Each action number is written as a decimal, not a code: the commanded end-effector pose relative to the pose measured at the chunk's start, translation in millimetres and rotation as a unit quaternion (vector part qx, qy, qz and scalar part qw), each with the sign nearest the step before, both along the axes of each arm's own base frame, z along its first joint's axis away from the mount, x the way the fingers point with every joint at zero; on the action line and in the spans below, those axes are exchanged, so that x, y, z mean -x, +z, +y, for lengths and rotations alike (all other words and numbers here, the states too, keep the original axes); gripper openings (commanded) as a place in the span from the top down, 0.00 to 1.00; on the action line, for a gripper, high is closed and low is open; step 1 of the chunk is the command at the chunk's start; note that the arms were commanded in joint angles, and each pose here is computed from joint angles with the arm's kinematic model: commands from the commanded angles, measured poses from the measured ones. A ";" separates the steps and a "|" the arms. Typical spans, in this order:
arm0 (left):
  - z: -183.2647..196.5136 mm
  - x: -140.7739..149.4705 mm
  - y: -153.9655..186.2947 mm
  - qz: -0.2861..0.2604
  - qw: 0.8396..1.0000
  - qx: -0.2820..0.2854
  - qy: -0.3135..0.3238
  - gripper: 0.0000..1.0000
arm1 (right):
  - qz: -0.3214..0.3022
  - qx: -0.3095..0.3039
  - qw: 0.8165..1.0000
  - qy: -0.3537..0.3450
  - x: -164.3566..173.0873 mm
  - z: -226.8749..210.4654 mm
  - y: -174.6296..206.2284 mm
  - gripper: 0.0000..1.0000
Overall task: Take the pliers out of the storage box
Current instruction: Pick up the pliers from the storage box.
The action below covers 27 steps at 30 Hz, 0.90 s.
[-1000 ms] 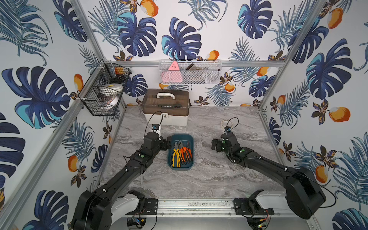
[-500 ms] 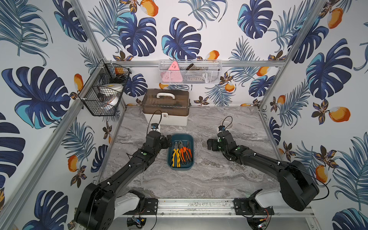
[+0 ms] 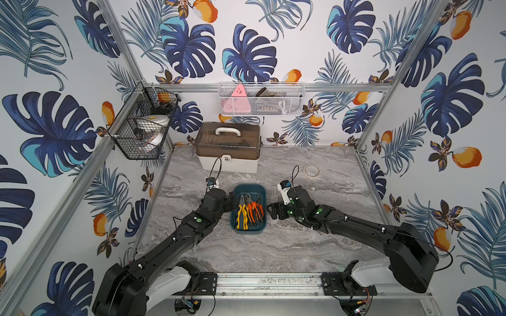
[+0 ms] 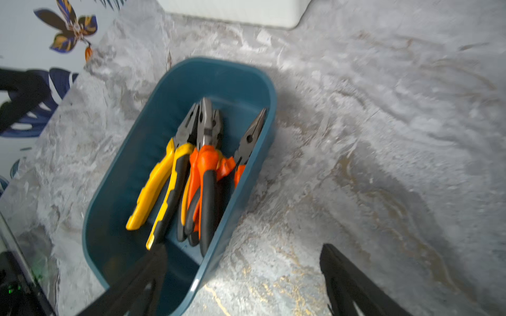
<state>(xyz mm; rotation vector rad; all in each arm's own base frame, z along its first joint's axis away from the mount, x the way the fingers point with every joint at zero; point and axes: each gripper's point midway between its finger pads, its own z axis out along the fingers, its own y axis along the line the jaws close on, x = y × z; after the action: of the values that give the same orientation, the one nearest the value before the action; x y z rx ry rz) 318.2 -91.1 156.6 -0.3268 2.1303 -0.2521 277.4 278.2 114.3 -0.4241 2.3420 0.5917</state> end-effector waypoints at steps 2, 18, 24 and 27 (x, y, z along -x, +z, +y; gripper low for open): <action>37.4 4.5 0.8 0.005 0.993 -0.019 0.117 0.01 | 0.003 0.009 1.000 -0.006 3.1 2.5 1.9 0.16; 10.4 0.6 -18.7 -0.025 0.998 0.043 0.043 0.06 | 0.031 0.049 0.997 -0.058 -28.4 27.1 21.8 0.14; -15.2 0.7 -30.9 -0.052 0.995 0.083 -0.027 0.13 | 0.040 0.095 0.995 -0.008 -23.0 51.6 7.7 0.33; -23.1 -1.6 -28.1 -0.049 0.994 0.087 -0.045 0.16 | 0.041 0.117 0.992 0.012 -20.5 65.0 3.0 0.39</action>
<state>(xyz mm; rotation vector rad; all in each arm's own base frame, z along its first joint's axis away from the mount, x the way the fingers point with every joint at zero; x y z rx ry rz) 307.4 -95.5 102.2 -0.3823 2.1212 -0.3793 305.6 339.7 124.6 -0.4512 2.4667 0.4033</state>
